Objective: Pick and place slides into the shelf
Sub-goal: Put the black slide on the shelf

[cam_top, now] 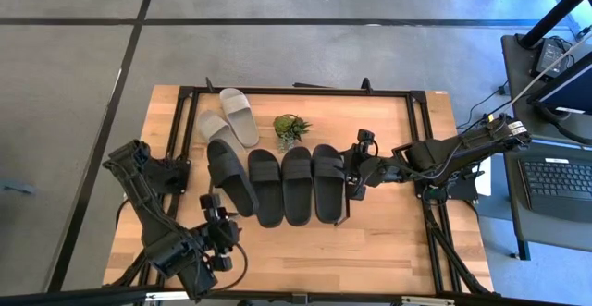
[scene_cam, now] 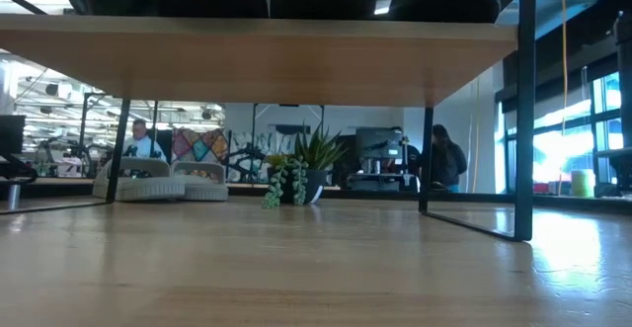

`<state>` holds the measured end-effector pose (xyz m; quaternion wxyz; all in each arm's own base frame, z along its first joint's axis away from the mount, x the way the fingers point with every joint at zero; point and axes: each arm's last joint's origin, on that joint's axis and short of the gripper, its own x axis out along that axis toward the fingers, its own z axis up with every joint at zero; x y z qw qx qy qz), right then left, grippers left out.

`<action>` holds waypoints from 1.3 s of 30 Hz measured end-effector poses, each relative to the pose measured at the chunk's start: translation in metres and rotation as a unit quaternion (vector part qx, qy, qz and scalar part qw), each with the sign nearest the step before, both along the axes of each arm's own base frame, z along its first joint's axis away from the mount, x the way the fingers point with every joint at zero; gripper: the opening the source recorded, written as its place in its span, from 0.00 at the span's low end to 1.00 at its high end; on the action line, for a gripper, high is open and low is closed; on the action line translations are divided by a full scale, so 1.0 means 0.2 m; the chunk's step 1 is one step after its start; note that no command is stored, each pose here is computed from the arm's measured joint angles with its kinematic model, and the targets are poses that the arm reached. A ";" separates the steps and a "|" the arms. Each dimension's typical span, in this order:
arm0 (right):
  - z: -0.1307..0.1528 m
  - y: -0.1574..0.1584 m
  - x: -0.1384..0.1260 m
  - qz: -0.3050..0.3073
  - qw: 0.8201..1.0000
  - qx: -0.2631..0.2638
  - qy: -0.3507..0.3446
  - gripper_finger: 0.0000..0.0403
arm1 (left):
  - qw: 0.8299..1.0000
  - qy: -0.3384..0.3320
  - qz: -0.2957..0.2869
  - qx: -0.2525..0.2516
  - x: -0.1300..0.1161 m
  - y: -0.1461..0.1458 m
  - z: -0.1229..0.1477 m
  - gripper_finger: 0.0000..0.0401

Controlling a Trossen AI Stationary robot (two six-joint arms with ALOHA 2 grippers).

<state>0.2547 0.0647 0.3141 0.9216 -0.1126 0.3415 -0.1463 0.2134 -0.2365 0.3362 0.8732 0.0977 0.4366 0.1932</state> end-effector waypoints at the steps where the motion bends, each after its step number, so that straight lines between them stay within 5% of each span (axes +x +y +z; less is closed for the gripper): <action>1: 0.00 0.00 0.00 0.000 1.000 0.001 -0.001 0.41 | 1.000 -0.002 -0.003 0.005 0.00 0.00 0.00 0.45; 13: 0.00 0.00 0.00 -0.002 1.000 0.004 -0.004 0.41 | 0.988 0.054 -0.114 0.085 0.00 0.08 0.07 0.45; 20: 0.00 0.00 0.00 -0.002 1.000 0.003 -0.005 0.41 | 0.993 0.018 -0.107 0.049 -0.14 0.22 0.19 0.45; 27: 0.01 0.00 0.01 0.002 1.000 0.001 -0.012 0.41 | 0.996 0.056 -0.060 0.026 -0.28 0.40 0.03 0.45; 39: 0.03 0.01 0.03 0.012 0.999 -0.002 -0.038 0.41 | 0.999 0.033 -0.019 0.038 -0.25 0.44 0.01 0.45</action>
